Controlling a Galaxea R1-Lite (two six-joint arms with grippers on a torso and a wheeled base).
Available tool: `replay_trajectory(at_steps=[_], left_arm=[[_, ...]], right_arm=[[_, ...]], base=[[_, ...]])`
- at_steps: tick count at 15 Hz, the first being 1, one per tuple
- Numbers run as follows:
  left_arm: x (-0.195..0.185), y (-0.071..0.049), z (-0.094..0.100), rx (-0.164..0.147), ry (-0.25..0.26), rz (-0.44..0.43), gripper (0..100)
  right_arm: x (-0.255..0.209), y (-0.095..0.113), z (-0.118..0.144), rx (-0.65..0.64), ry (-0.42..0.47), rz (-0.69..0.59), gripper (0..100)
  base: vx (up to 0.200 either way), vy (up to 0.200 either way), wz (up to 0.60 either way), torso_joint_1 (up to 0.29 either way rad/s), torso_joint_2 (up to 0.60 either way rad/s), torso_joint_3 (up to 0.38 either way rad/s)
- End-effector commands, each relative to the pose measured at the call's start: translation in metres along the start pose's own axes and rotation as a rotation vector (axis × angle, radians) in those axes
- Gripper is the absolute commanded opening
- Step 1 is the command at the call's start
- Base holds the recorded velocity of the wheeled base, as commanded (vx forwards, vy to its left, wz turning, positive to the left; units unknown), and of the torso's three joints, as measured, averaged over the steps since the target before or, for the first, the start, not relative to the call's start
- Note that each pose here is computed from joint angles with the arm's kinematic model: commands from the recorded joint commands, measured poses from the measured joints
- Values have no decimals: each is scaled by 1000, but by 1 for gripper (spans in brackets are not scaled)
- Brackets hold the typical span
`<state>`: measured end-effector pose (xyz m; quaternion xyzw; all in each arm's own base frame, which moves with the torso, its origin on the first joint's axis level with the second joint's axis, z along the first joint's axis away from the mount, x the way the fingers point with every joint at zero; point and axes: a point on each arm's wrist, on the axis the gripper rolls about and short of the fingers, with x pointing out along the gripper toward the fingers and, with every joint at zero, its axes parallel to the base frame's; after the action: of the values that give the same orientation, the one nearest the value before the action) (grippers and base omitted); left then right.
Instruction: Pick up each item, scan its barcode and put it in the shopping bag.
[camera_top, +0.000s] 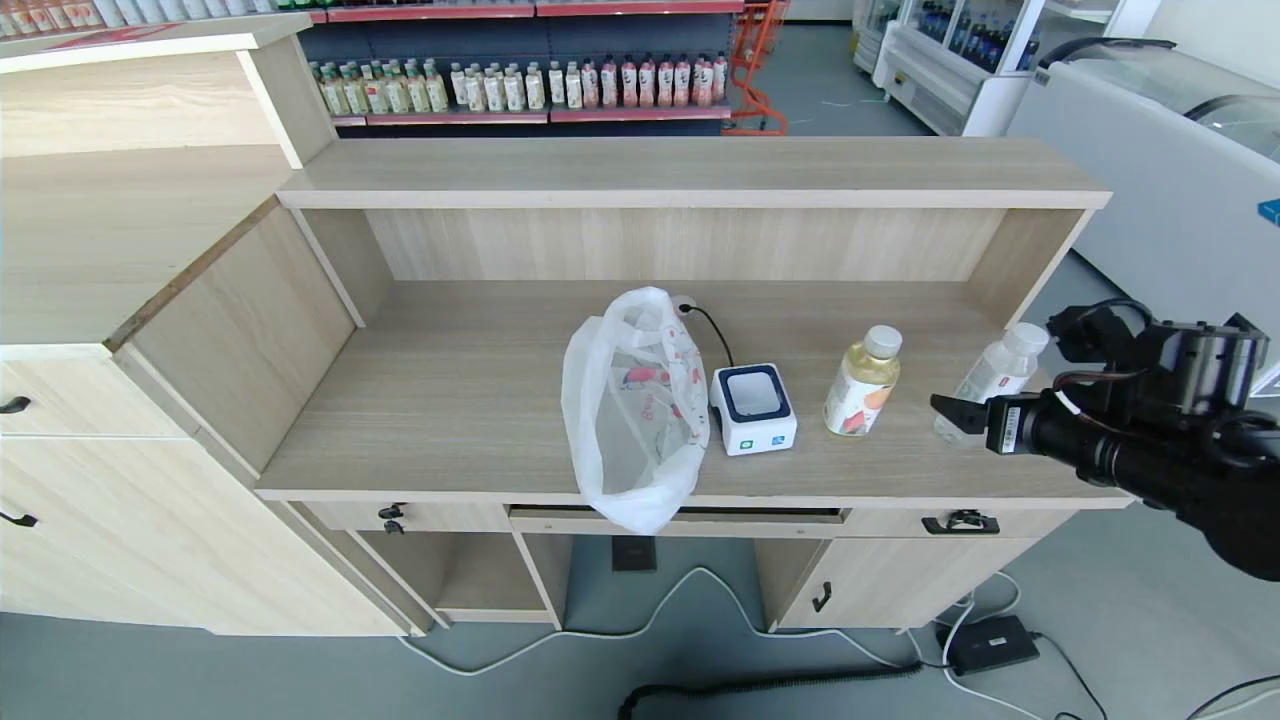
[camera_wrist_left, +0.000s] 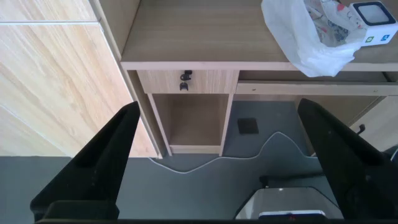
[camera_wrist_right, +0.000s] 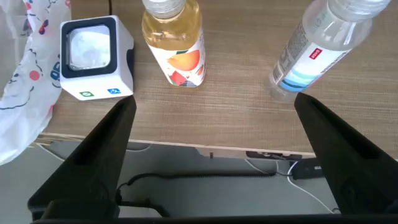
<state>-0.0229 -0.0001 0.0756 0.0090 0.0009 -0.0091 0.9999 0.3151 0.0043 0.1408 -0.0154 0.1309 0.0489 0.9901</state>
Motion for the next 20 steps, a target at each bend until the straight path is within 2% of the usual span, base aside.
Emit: replay_trajectory(at_steps=[1,7,12,20], left_arm=[[0,0,0,0,0,0,100],[0,0,0,0,0,0,100],[0,0,0,0,0,0,100],[0,0,0,0,0,0,100]], right_arm=[[32,12,-38,-10,102,11,100],[71,44,-35,-4,11,-40,100],[97,44,-31,-7,-30,-181,100],[124,57,-29,-3,-70,-159,100]], base=[[0,0,0,0,0,0],[0,0,0,0,0,0],[0,0,0,0,0,0],[0,0,0,0,0,0]])
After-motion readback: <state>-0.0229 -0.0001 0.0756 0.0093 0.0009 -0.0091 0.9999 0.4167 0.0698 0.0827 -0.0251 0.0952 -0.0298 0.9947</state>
